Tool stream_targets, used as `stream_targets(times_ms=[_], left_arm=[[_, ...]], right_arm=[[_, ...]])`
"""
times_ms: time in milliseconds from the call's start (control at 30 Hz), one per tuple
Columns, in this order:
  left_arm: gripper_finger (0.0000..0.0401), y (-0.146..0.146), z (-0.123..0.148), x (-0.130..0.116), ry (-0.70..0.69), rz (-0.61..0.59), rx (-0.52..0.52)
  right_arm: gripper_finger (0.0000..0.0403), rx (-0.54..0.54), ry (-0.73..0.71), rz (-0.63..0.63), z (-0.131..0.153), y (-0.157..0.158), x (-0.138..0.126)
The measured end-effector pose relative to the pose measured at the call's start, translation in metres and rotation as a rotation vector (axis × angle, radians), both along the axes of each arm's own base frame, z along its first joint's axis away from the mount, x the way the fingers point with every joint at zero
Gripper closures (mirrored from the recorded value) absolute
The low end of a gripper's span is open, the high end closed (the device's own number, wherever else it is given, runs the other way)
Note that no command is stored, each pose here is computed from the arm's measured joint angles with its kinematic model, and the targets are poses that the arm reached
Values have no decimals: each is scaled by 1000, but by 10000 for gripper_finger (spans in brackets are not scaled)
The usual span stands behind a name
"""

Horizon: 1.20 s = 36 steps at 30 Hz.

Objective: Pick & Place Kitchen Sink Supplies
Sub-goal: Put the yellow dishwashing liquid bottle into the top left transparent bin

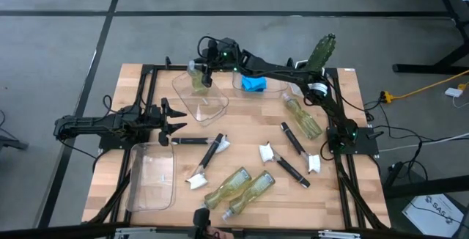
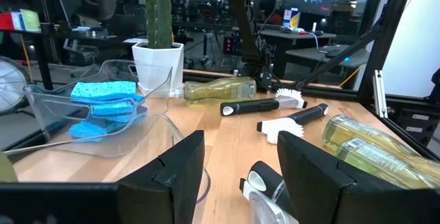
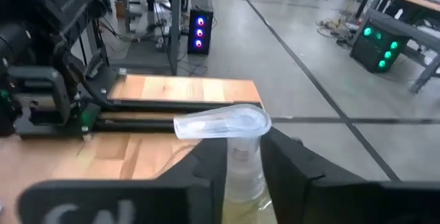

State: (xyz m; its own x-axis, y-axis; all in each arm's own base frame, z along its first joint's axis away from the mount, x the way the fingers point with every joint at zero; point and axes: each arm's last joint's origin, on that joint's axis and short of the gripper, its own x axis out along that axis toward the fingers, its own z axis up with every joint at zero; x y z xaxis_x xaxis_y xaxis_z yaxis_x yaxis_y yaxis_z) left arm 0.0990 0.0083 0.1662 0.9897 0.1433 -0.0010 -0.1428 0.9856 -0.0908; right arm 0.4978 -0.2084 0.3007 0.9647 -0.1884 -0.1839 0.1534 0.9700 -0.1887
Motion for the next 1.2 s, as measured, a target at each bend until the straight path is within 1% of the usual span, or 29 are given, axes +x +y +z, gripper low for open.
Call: stream_targets(times_ms=[67,167,500,667,767,867,1033,1133,1200], left_arm=[[221,0,0,0,0,0,0],[221,0,0,0,0,1,0],[221,0,0,0,0,0,0],[221,0,0,0,0,0,0],[221,0,0,0,0,0,0],[221,0,0,0,0,0,0],[221,0,0,0,0,0,0],[221,0,0,0,0,0,0],[221,0,0,0,0,1,0]], right_arm=[[293,-1,0,-1,-1,0,0],[279,0,3,-1,-1,0,0],[273,12,57,10,-4,1,-1],[265,26,66,88,-5,3,-2],[240,12,69,98,-6,3,-2],[200,15,71,94,-6,-1,-3],[130,78,59,70,-4,-8,-8],[106,95,73,45,1,-10,-12],[98,104,120,29,5,-11,-16]])
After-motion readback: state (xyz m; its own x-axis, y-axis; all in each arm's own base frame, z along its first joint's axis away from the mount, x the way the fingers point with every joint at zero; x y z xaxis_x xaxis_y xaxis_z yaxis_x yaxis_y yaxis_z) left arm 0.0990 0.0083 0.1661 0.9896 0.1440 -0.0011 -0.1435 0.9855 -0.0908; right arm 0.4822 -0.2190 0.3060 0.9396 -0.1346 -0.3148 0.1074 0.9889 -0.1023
